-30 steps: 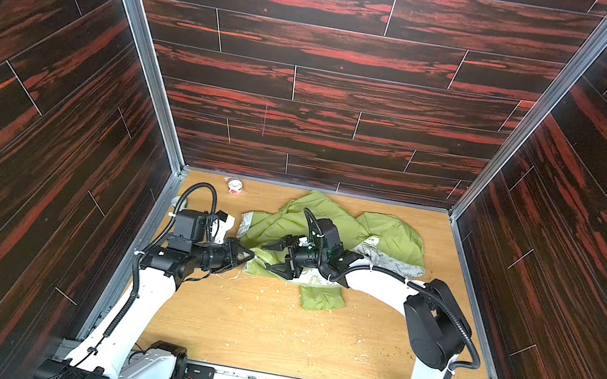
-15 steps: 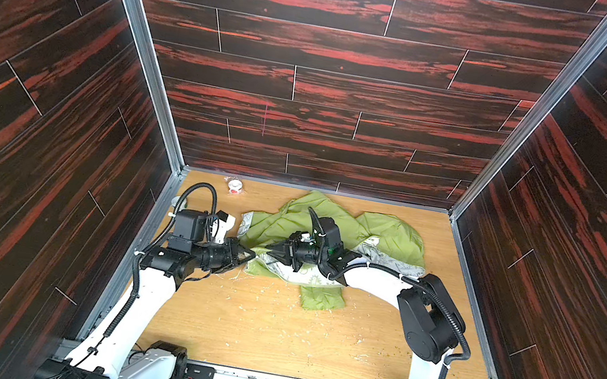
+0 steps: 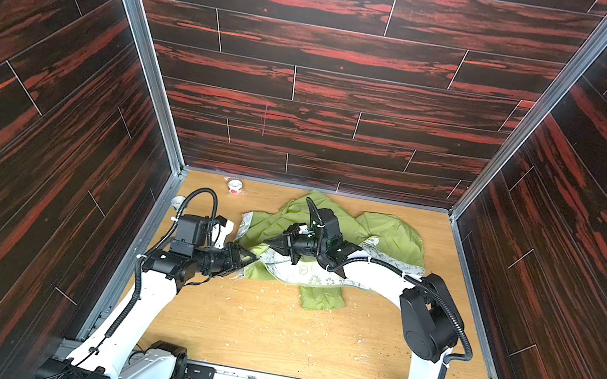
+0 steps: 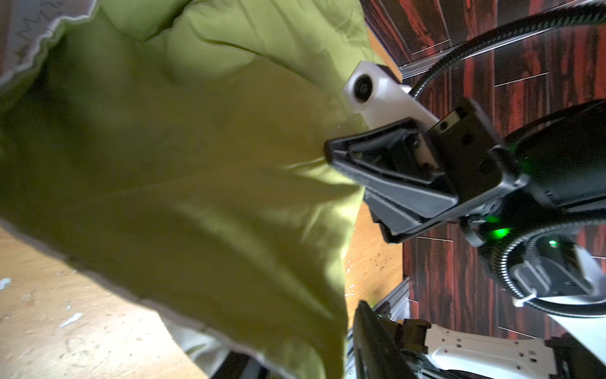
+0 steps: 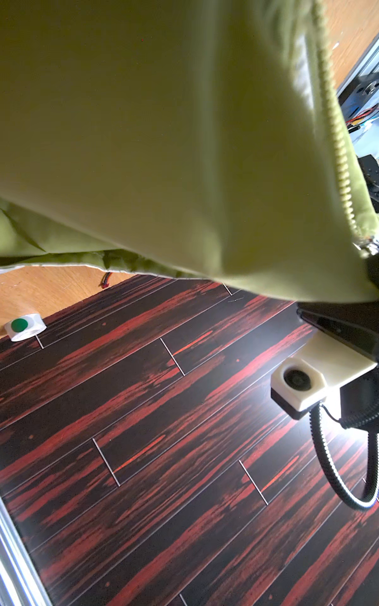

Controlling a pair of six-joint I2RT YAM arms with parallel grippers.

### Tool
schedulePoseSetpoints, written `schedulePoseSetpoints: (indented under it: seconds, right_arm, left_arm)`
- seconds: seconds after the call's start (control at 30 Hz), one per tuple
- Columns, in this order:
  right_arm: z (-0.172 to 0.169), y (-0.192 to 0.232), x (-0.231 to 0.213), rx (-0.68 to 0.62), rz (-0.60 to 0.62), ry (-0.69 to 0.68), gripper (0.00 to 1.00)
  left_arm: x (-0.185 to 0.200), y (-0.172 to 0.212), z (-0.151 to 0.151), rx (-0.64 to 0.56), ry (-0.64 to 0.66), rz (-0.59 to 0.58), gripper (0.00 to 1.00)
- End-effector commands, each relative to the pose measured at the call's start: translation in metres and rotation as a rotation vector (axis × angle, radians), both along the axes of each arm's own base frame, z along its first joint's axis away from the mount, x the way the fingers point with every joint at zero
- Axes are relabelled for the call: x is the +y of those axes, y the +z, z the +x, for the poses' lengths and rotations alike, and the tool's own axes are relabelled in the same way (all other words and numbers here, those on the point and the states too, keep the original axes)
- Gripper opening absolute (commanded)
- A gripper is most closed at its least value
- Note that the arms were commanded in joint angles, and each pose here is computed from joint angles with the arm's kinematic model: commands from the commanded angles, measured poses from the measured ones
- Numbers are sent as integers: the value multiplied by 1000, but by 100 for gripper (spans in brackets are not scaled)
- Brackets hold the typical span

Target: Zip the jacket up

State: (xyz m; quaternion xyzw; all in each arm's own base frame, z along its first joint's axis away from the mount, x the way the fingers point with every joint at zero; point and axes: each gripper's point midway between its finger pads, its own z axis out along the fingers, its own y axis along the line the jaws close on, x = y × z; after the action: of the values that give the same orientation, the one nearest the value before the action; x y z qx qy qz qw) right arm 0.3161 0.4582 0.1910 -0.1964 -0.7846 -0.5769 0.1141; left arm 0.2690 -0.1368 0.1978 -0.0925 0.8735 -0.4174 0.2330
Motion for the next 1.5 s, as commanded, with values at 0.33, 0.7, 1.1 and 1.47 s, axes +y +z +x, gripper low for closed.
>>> schedulePoseSetpoints:
  seconds: [0.33, 0.7, 1.1, 1.47]
  right_arm:
    - [0, -3, 12, 38, 12, 25, 0]
    - [-1, -1, 11, 43, 20, 22, 0]
    - [-1, 1, 12, 49, 35, 17, 0]
    - [-2, 1, 10, 48, 34, 15, 0]
  left_arm:
    - [-4, -5, 15, -161, -4, 132, 49]
    - [-12, -2, 26, -192, 3, 107, 39]
    - [-10, -19, 8, -158, -14, 135, 48]
    - [-6, -20, 13, -197, 32, 125, 47]
